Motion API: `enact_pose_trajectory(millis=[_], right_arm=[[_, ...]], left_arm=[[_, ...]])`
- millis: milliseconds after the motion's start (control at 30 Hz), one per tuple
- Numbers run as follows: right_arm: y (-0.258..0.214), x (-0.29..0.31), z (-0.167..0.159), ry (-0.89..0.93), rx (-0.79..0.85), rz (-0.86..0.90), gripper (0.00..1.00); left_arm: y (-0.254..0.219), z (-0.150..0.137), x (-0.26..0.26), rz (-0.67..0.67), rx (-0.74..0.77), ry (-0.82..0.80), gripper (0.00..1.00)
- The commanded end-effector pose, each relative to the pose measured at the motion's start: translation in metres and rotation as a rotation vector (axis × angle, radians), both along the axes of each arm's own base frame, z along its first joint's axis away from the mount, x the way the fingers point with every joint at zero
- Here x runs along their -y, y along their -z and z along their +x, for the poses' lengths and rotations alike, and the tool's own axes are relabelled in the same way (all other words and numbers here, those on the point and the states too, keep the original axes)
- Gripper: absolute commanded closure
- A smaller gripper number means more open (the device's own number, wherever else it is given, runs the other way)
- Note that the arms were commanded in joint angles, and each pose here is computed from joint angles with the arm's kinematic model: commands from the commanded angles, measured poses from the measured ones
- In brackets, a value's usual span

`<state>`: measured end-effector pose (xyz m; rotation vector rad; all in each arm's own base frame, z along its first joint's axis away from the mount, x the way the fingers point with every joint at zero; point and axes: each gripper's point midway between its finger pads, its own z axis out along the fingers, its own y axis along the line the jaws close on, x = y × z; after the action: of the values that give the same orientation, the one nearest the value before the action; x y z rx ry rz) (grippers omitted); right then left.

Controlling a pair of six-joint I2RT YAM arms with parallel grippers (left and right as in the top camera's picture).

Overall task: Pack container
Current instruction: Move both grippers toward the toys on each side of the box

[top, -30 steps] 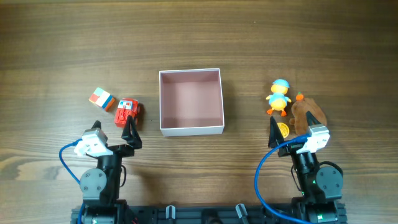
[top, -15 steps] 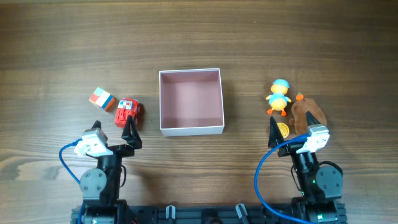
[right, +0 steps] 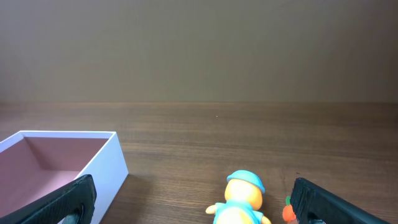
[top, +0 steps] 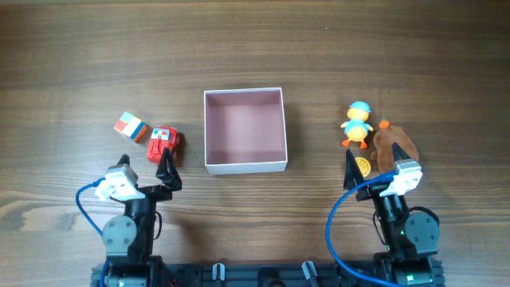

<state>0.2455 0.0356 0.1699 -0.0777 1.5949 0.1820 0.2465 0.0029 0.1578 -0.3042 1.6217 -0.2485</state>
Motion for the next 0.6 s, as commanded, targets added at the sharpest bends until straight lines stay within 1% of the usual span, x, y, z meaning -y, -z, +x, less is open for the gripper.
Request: enact_pose_trajectory(millis=[0, 200, 233, 333, 467, 567], right_arm=[[0.001, 0.004, 0.001, 0.022, -0.007, 0.011, 0.0], [0.002, 0.002, 0.001, 0.011, -0.01, 0.017, 0.0], [0.002, 0.001, 0.001, 0.009, -0.015, 0.053, 0.0], [0.002, 0.0, 0.001, 0.005, -0.02, 0.077, 0.0], [0.007, 0.0, 0.002, 0.005, -0.064, 0.094, 0.0], [-0.005, -0.001, 0.006, 0.007, -0.145, 0.087, 0.0]], left_arm=[[0.001, 0.0, 0.001, 0.012, 0.001, 0.01, 0.0], [0.001, 0.0, 0.001, 0.012, 0.001, 0.011, 0.0], [0.001, 0.0, 0.001, 0.012, 0.001, 0.01, 0.0], [0.0, 0.0, 0.001, 0.012, 0.002, 0.01, 0.0], [-0.005, 0.0, 0.008, 0.002, 0.016, 0.048, 0.0], [-0.027, -0.006, 0.011, 0.0, 0.001, 0.064, 0.01]])
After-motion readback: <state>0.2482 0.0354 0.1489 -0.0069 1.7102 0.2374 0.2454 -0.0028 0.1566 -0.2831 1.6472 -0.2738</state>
